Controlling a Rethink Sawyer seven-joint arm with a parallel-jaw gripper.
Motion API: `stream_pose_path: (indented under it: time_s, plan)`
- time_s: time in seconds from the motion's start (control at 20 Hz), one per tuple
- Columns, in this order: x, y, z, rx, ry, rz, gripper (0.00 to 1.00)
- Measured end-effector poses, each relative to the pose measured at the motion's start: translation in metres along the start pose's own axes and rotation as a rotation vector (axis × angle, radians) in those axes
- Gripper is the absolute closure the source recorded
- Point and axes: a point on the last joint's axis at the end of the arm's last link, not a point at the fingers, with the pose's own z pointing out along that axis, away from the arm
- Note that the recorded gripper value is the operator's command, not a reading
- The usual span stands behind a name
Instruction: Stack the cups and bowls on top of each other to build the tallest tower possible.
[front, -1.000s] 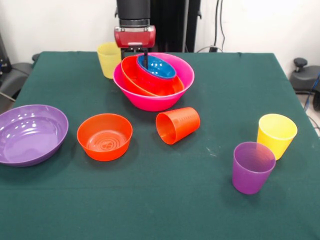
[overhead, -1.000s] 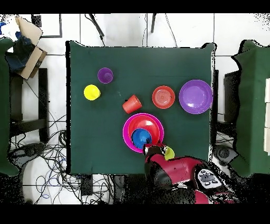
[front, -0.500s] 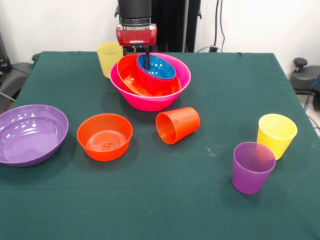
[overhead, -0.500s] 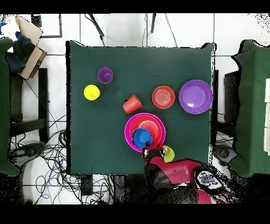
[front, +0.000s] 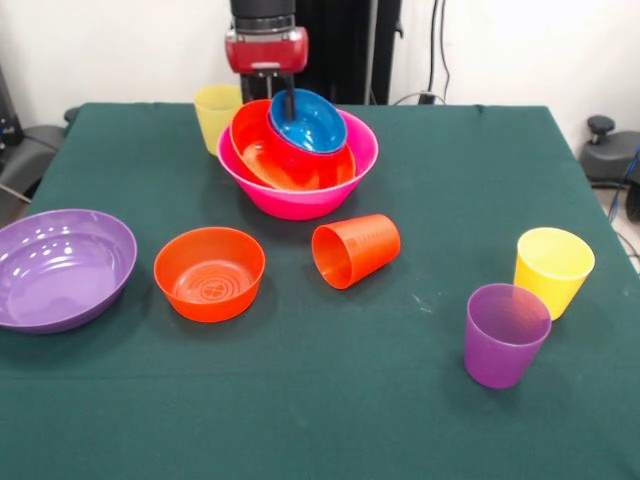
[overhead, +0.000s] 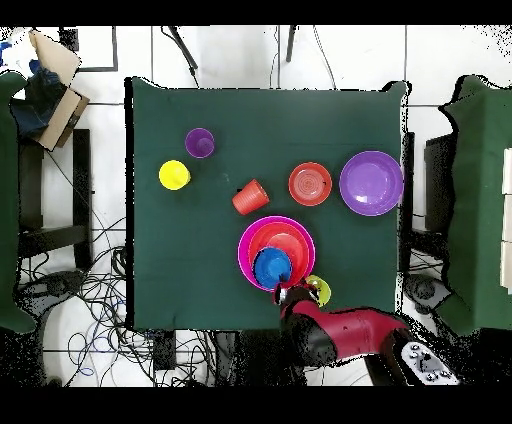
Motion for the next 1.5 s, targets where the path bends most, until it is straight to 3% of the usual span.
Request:
stream_pose_path:
  time_s: [0.25, 0.45, 0.95, 1.5]
  plan:
    - [-0.012, -0.022, -0.020, 0.016, 0.069, 0.076, 0.00]
    - [-0.022, -0.029, -0.028, 0.026, 0.087, 0.076, 0.00]
    - [-0.052, -0.010, -0.036, 0.001, 0.039, 0.008, 0.00]
    - [-0.056, 0.009, -0.033, -0.019, 0.038, -0.032, 0.00]
